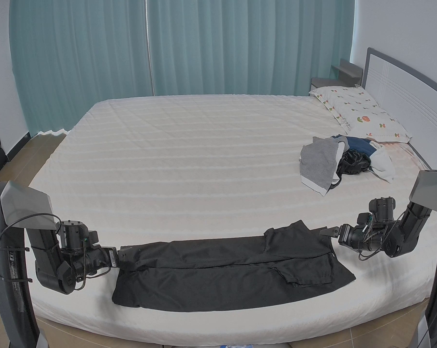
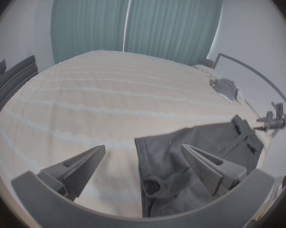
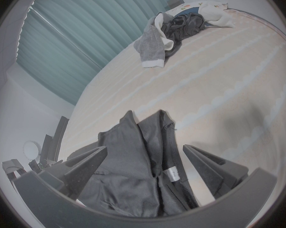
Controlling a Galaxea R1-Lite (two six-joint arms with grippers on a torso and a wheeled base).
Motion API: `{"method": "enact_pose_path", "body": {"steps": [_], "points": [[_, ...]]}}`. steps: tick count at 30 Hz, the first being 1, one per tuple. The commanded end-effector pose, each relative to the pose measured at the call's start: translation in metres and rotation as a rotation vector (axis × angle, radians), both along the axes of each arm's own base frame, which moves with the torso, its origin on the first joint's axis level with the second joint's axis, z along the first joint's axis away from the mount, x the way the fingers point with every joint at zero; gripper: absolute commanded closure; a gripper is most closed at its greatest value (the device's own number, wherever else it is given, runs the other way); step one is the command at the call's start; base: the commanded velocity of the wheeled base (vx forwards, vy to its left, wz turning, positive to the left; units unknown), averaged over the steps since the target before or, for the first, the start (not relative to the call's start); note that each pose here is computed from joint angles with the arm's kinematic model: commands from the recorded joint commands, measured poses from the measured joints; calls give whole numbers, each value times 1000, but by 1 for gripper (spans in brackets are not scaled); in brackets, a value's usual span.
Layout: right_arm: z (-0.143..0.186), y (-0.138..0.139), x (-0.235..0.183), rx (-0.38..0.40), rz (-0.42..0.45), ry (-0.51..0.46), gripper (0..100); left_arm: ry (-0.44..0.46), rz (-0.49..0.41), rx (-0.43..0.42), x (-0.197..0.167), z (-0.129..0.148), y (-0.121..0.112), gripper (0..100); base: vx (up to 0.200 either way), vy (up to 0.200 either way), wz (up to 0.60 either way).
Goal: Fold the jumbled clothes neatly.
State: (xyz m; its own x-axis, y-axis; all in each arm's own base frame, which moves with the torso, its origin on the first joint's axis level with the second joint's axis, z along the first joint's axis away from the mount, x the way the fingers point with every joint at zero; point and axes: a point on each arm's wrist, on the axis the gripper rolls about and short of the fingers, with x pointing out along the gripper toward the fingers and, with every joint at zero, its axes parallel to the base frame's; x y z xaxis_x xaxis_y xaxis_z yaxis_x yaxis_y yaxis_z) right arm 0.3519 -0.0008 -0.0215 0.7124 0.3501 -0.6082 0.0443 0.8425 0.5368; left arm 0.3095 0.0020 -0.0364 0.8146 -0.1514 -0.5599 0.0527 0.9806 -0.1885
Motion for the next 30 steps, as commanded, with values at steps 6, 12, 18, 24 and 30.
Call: {"method": "enact_pose_path", "body": {"steps": [6, 12, 18, 24, 30], "points": [[-2, 4, 7, 76, -53, -34, 0, -76, 167, -303, 35, 26, 0, 0, 0, 0, 0], [-9, 4, 9, 79, -54, -19, 0, 79, 139, -468, 40, 18, -3, 0, 0, 0, 0], [-12, 4, 10, 79, -55, -13, 0, 147, 152, -479, 42, 9, -6, 0, 0, 0, 0], [-15, 3, 11, 74, -62, -10, 0, 160, 150, -460, 46, -2, -13, 0, 0, 0, 0], [-15, 3, 11, 74, -62, -10, 0, 171, 156, -443, 43, -5, -16, 0, 0, 0, 0]]}}
